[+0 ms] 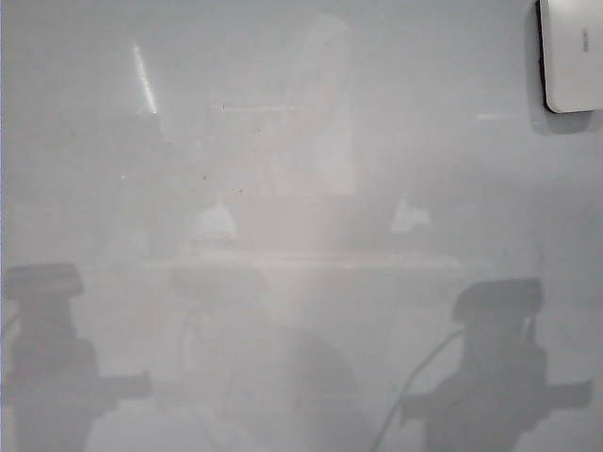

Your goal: Grab the whiteboard eraser that is attached to the surface of the whiteboard and use it to clean the writing on the whiteboard.

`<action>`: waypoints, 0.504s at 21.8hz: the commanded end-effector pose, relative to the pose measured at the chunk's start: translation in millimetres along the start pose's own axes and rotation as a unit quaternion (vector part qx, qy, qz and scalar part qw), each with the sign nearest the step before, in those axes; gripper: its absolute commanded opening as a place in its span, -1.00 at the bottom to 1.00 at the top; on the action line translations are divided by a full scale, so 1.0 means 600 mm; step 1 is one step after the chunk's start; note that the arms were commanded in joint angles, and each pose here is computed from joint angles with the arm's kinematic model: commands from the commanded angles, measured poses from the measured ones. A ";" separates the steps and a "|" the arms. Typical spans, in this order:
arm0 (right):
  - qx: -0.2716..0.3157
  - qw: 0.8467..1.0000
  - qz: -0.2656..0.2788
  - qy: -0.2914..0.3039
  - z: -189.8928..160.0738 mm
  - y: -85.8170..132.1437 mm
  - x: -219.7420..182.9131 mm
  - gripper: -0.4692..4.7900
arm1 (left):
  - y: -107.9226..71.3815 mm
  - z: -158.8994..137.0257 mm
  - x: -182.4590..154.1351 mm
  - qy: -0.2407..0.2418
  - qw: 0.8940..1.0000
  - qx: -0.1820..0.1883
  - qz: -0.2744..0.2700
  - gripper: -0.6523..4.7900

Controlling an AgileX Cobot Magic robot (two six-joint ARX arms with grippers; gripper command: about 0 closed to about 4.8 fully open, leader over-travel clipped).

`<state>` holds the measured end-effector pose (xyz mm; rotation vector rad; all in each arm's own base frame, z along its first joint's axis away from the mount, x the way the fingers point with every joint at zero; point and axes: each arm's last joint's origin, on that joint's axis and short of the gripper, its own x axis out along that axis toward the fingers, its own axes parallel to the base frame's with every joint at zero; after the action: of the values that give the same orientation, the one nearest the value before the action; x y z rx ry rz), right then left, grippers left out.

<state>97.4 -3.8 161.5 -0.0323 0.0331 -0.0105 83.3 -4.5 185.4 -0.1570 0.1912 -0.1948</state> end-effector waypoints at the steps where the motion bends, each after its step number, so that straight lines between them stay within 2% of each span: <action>1: 0.002 1.000 0.003 -0.003 -0.001 0.000 0.000 -0.60 | 0.010 -0.008 0.013 -0.050 0.996 0.041 0.056 -0.78; 3: 0.002 1.000 0.003 -0.004 0.000 0.000 0.000 -0.60 | 0.015 -0.021 0.025 -0.094 0.993 0.042 0.058 -0.78; 5: 0.002 1.000 0.003 -0.004 0.000 0.000 0.000 -0.60 | 0.019 -0.028 0.027 -0.091 0.992 0.040 0.076 -0.78; 8: 0.002 1.000 0.003 -0.004 0.000 0.000 0.000 -0.60 | 0.024 -0.026 0.026 -0.101 0.986 0.032 0.130 -0.78; 11: 0.002 1.000 0.003 -0.004 0.000 0.000 0.000 -0.60 | 0.022 -0.027 0.026 -0.097 0.988 0.033 0.115 -0.78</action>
<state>97.4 -3.6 161.5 -0.0322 0.0335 -0.0067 97.8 3.6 162.1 -0.0828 0.0196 0.0654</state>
